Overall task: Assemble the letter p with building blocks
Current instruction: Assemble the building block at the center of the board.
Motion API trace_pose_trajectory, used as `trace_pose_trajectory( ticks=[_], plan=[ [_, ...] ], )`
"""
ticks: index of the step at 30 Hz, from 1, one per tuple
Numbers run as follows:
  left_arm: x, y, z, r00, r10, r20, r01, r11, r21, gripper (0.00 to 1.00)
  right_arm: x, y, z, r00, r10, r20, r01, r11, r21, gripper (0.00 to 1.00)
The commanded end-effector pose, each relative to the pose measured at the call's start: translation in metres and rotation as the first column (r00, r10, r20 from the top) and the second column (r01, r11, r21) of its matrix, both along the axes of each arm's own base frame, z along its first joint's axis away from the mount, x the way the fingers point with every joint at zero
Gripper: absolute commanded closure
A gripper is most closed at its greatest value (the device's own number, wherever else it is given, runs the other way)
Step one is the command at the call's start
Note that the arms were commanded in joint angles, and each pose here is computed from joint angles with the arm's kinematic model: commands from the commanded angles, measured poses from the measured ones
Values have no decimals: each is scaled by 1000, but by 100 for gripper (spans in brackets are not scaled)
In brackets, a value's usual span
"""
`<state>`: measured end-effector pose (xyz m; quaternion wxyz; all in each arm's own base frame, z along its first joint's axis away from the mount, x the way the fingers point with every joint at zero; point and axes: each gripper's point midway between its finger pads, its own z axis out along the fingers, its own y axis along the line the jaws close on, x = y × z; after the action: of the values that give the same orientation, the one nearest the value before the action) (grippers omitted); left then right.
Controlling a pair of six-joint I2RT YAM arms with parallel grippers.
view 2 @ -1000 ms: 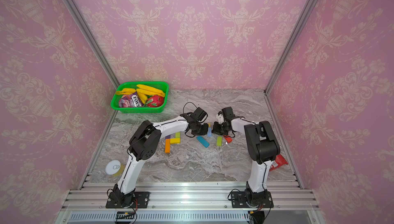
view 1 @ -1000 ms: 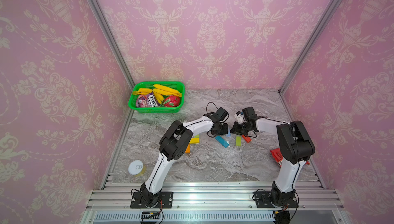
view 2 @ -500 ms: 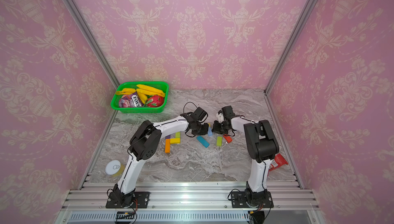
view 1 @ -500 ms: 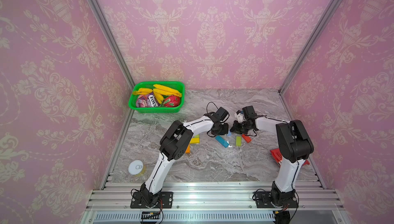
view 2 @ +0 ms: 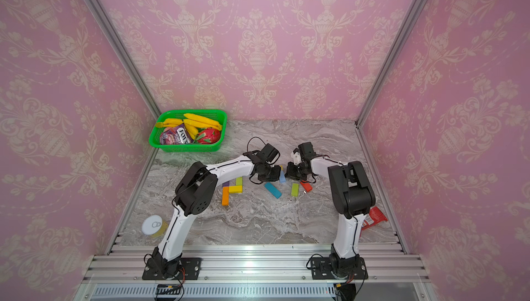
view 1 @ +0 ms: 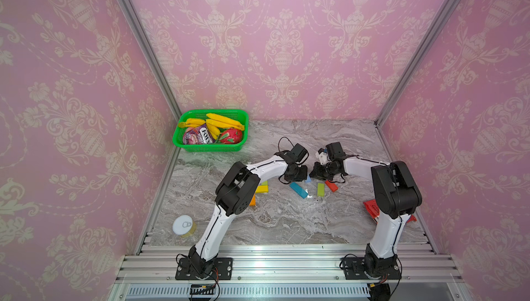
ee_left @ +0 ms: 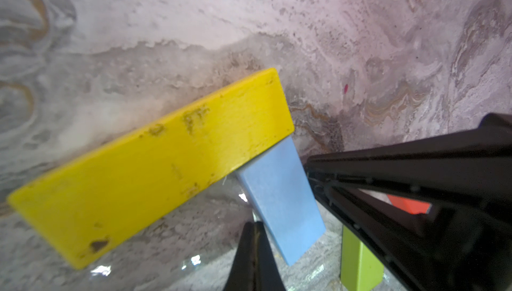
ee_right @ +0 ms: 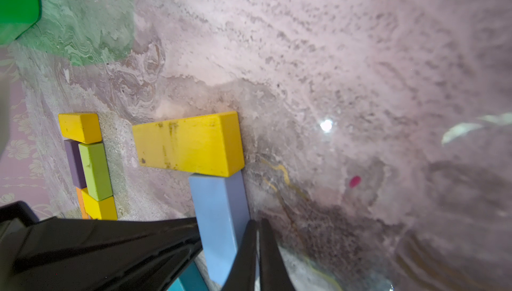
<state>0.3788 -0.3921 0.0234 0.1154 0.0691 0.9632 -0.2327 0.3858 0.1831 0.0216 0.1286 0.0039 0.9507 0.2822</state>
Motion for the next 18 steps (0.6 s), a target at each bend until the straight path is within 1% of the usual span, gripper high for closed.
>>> trace_pose_trajectory(
  ticks=[1, 18],
  plan=[
    [1, -9, -9, 1000, -10, -11, 10, 1000, -17, 100, -28, -14, -39, 992, 0, -127, -11, 996, -89, 90],
    [2, -8, -12, 1000, -5, -19, 5, 1000, -16, 100, -28, -17, -40, 991, -4, -133, -8, 996, -92, 90]
  ],
)
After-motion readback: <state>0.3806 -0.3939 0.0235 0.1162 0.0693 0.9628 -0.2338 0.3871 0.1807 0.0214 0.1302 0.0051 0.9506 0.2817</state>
